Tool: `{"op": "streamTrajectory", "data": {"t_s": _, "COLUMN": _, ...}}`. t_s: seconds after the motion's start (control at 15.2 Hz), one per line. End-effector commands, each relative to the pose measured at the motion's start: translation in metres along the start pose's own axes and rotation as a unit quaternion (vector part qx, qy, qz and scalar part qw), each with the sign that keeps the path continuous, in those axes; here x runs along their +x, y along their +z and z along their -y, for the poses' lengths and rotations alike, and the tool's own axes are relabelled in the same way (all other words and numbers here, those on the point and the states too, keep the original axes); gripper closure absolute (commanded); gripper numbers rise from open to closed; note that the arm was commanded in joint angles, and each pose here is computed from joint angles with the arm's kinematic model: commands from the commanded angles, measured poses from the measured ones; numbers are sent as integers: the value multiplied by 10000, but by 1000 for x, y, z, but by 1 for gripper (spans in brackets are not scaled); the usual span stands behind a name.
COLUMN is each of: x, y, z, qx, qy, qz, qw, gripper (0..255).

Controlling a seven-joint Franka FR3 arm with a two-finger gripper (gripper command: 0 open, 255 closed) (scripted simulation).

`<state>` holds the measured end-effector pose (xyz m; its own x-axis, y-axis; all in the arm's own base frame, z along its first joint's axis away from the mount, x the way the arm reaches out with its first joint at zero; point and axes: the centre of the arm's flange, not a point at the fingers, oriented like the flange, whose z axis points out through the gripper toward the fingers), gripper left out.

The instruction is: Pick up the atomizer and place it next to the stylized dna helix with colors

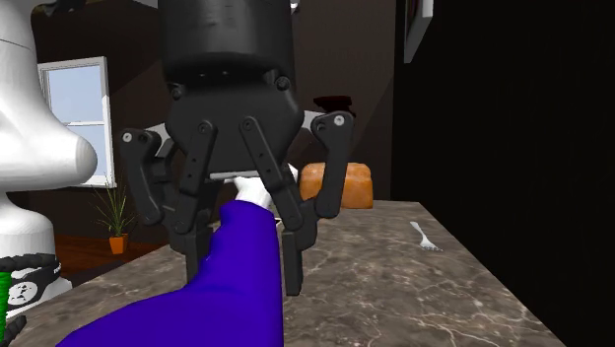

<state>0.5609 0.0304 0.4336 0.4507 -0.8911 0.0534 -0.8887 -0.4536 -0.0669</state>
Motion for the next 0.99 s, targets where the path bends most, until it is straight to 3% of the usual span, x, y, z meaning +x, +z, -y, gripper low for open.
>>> {"op": "streamTrajectory", "data": {"t_s": 0.0, "x": -1, "y": 10, "z": -1, "qx": 2, "qy": 0, "qz": -1, "qw": 10000, "gripper": 255}}
{"op": "streamTrajectory", "data": {"t_s": 0.92, "x": -5, "y": 84, "z": -6, "qx": 2, "qy": 0, "qz": -1, "qw": 10000, "gripper": 255}}
